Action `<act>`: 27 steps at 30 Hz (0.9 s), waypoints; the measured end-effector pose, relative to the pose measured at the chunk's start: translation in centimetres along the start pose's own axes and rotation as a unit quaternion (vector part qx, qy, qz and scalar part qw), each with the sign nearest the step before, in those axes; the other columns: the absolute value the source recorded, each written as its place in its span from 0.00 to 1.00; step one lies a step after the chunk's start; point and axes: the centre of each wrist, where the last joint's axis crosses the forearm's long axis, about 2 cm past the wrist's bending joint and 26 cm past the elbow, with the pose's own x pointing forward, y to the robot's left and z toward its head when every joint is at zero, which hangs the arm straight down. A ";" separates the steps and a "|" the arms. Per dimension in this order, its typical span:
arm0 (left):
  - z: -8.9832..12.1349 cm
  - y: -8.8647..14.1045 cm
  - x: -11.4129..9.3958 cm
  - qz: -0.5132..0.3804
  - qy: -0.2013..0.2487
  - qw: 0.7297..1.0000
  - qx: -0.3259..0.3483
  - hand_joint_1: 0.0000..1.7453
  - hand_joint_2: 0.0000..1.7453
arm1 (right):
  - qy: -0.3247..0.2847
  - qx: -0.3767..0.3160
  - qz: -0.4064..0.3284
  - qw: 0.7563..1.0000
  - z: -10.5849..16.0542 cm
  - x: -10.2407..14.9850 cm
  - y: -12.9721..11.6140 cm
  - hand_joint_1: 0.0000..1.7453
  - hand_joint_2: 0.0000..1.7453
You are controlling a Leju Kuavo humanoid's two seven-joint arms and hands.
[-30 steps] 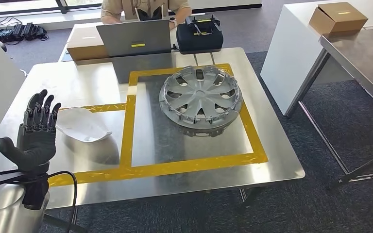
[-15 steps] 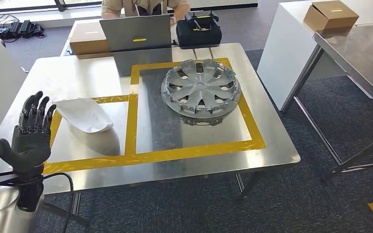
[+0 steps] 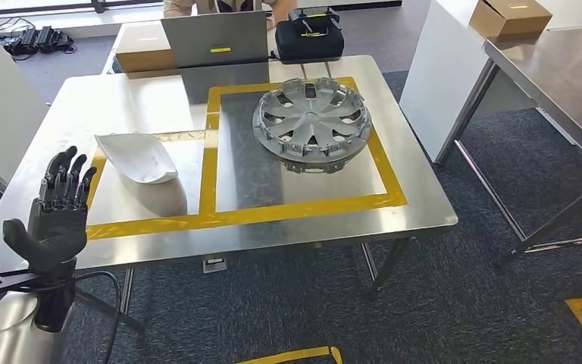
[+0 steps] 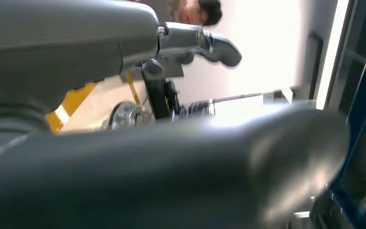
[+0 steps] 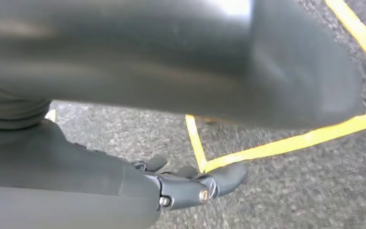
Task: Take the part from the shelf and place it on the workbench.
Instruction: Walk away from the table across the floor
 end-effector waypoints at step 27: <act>0.8 -0.5 0.3 -0.012 0.005 1.000 -0.001 0.00 0.00 | -0.022 0.017 0.015 0.999 0.0 0.0 0.0 0.00 0.00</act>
